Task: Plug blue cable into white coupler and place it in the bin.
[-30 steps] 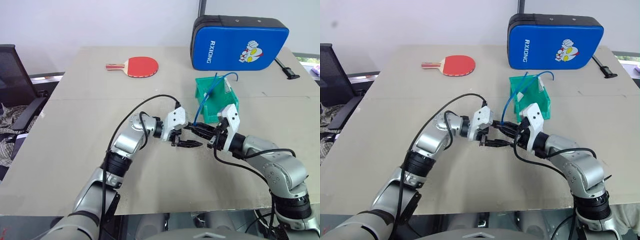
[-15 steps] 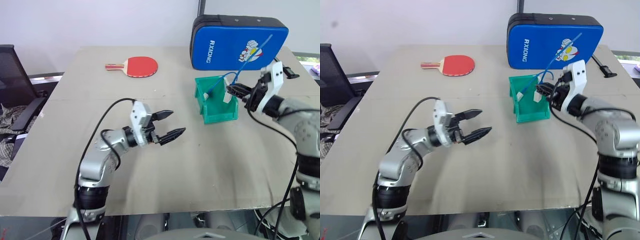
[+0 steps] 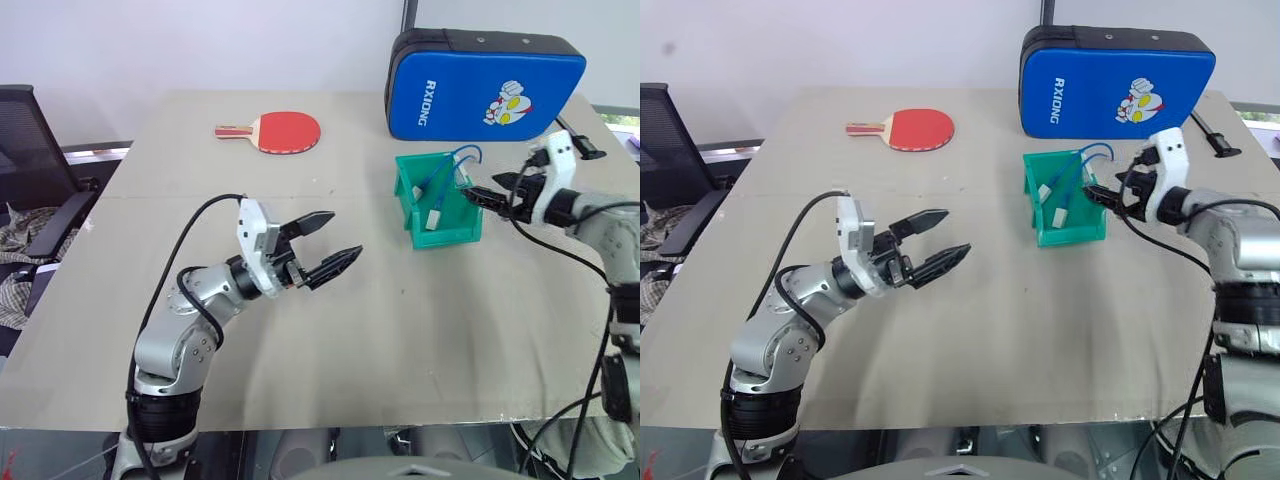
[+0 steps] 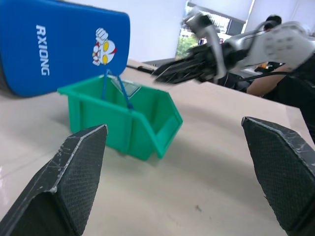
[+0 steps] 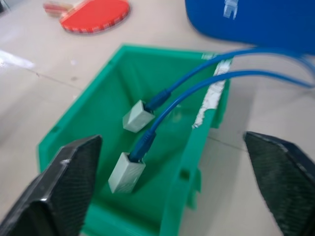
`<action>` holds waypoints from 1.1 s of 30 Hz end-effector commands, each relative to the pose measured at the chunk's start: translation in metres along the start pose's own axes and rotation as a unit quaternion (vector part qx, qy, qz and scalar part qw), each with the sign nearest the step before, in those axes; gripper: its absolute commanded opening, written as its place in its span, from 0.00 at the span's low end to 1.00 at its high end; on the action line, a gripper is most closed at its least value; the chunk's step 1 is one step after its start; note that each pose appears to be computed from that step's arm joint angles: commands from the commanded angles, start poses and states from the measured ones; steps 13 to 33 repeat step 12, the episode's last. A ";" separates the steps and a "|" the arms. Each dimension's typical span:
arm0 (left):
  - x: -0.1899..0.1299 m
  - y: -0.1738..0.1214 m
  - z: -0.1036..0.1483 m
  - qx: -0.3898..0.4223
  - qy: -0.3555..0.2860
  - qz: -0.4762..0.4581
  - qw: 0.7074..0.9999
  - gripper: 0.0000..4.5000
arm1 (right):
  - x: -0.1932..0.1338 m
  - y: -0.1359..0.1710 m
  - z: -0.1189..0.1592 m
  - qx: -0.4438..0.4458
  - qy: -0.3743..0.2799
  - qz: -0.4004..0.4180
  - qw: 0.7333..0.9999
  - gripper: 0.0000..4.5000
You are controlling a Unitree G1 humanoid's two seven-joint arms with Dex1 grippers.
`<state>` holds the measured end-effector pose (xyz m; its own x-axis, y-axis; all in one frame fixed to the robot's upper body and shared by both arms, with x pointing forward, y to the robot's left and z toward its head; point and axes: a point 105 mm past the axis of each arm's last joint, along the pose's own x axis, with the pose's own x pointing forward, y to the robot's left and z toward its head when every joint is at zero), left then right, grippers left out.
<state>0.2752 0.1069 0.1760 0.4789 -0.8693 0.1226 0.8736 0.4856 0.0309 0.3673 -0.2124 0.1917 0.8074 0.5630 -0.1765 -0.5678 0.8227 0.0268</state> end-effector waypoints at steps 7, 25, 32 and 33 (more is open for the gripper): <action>-0.041 0.016 -0.018 0.009 0.068 0.041 0.997 1.00 | -0.107 0.022 -0.011 -0.167 -0.043 -0.074 0.982 0.98; -0.087 0.029 -0.038 0.004 0.152 0.066 0.986 1.00 | -0.169 0.034 -0.068 -0.168 0.073 -0.081 0.980 0.98; -0.087 0.029 -0.038 0.004 0.152 0.066 0.986 1.00 | -0.169 0.034 -0.068 -0.168 0.073 -0.081 0.980 0.98; -0.087 0.029 -0.038 0.004 0.152 0.066 0.986 1.00 | -0.169 0.034 -0.068 -0.168 0.073 -0.081 0.980 0.98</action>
